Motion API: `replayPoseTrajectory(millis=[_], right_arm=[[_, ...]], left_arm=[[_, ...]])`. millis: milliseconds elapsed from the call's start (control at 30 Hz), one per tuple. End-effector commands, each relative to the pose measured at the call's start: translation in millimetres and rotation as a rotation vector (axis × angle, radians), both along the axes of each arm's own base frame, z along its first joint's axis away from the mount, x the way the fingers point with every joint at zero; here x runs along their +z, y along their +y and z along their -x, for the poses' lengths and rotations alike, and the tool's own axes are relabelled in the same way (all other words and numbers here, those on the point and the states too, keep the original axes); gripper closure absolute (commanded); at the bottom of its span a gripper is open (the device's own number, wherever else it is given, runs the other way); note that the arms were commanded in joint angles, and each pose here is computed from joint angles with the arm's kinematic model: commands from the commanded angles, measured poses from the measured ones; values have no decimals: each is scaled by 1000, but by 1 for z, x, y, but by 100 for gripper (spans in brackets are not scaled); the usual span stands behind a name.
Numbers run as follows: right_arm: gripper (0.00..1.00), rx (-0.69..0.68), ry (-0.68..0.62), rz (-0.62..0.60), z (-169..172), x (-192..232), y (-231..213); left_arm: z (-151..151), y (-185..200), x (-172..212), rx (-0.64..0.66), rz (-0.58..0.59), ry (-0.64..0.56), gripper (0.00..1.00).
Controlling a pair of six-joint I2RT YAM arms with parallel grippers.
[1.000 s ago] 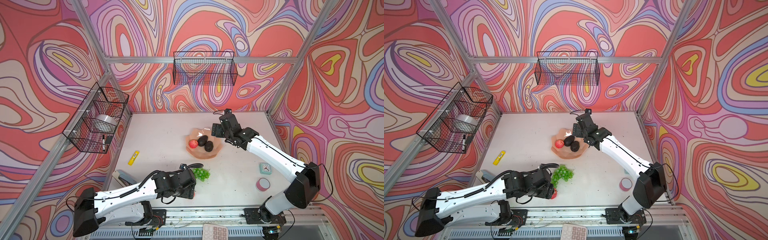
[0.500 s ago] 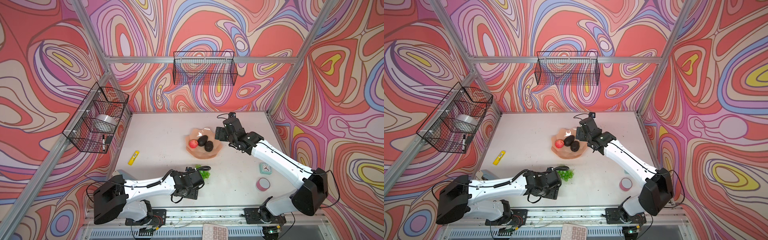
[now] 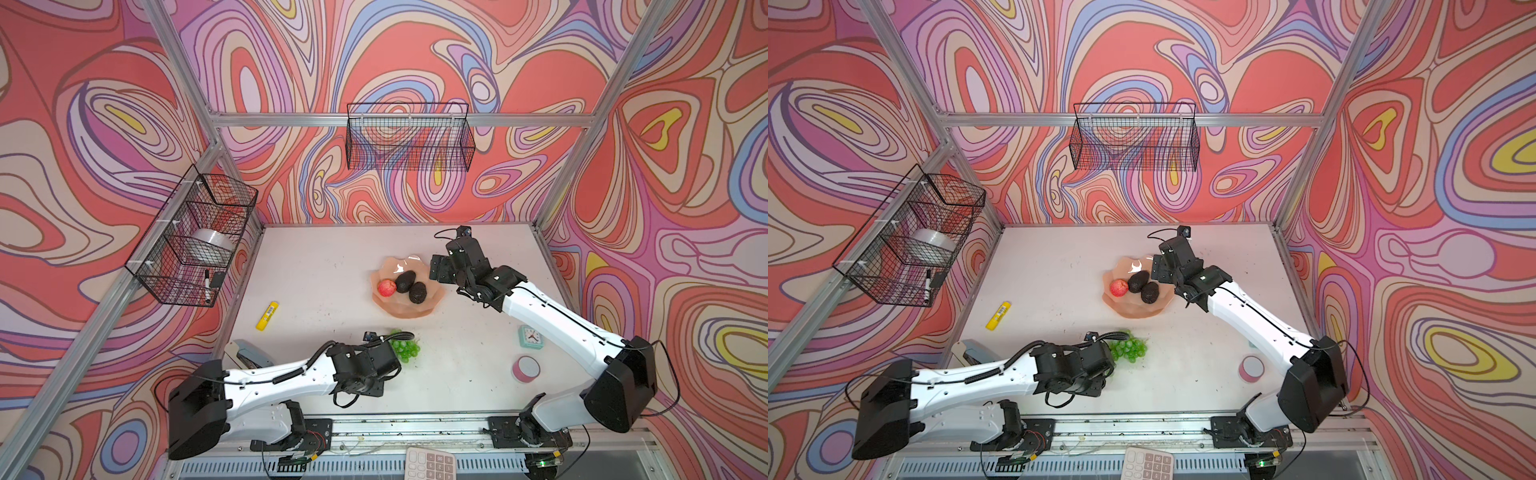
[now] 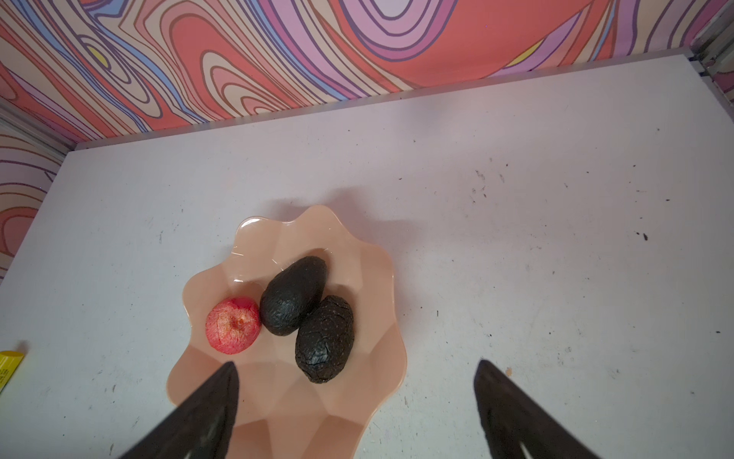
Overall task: Place and organize the fake fruits in the fruit bowl
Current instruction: 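Carry the second apple over the bowl with the left gripper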
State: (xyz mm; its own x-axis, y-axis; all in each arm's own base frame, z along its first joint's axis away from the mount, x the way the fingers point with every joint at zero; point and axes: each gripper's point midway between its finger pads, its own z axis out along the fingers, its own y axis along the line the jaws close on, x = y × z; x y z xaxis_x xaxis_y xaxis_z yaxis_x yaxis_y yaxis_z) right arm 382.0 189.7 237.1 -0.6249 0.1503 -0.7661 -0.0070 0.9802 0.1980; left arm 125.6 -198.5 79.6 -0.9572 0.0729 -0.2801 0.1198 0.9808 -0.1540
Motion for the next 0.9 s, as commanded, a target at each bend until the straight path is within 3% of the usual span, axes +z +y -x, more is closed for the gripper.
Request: replayPoseTrajectory(millis=[0, 167, 267, 500, 867], right_arm=[[5, 2, 11, -4, -1, -6, 0], [5, 1, 60, 8, 11, -22, -5], [6, -1, 97, -2, 24, -33, -11], [7, -46, 159, 11, 53, -53, -32], [7, -60, 181, 18, 70, -59, -45]], left_arm=[[-25, 21, 45, 27, -10, -126, 62], [-84, 10, 85, 29, 124, -234, 62], [-124, -11, 99, -8, 146, -273, 62], [-182, -81, 69, -142, 150, -192, 62], [-219, -99, 7, -116, 76, -90, 64]])
